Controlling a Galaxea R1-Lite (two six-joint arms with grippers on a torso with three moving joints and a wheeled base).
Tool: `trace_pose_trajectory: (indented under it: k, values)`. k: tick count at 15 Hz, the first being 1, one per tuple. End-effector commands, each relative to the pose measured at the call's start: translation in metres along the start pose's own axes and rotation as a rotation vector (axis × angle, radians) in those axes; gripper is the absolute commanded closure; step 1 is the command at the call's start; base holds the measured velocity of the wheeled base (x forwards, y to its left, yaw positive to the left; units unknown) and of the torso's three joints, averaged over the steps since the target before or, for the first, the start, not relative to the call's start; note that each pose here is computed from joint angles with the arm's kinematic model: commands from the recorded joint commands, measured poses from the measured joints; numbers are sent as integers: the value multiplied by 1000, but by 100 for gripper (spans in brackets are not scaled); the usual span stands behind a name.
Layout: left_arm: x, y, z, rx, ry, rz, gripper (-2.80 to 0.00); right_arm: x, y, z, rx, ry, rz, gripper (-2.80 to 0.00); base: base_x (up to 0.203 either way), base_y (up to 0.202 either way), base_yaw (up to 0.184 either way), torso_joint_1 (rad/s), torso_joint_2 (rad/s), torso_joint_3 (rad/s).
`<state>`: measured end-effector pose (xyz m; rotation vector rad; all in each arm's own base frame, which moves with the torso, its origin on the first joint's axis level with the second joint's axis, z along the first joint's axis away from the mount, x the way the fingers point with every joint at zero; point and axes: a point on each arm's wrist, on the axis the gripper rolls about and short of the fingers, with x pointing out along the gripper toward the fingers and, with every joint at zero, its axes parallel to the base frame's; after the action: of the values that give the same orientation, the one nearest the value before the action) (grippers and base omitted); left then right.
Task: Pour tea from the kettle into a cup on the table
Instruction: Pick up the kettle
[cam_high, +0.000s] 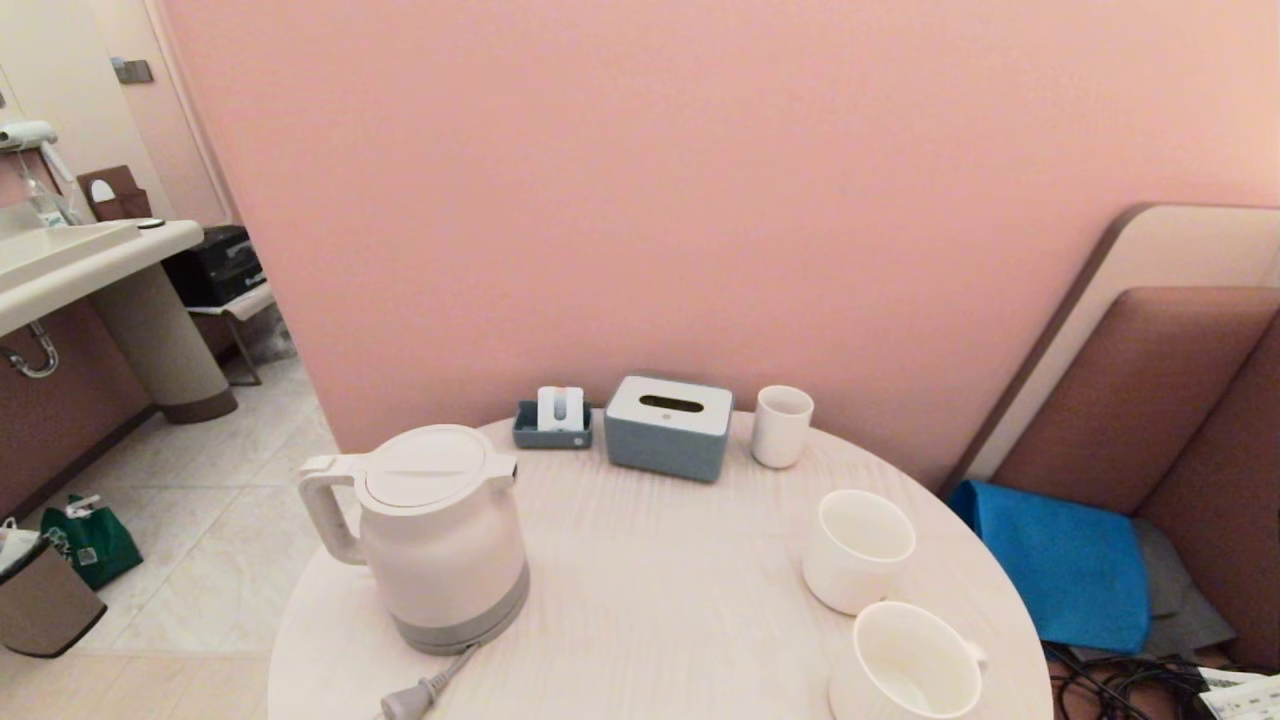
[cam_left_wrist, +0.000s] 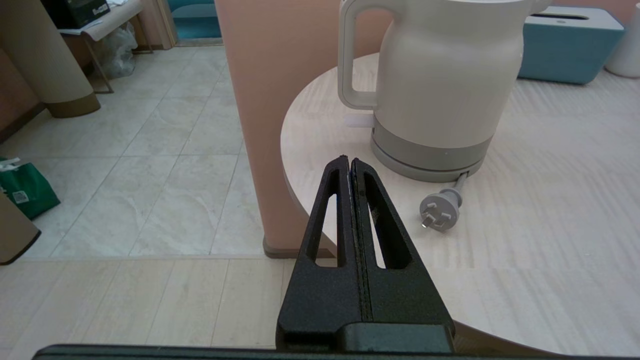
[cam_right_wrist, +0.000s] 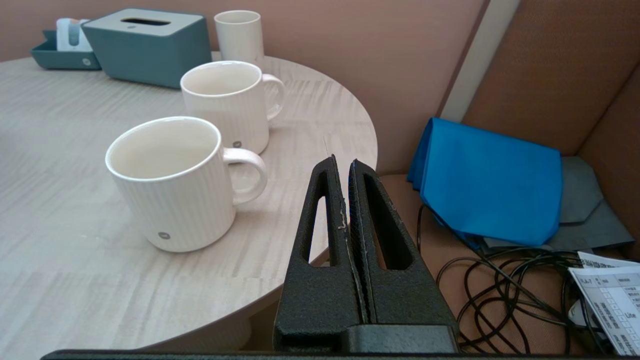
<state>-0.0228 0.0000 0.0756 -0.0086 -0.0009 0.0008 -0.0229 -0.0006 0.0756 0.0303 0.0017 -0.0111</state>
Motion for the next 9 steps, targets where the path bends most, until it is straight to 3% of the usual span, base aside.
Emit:
trace_pose_trajectory:
  k: [1,9]
  values:
    - [0,0,0,-1,1,1,0,0,0,0,0,0,0,0,0,0,0,0,0,0]
    - [0,0,0,14,0,4,0,0,0,0,0,0,0,0,0,0,0,0,0,0]
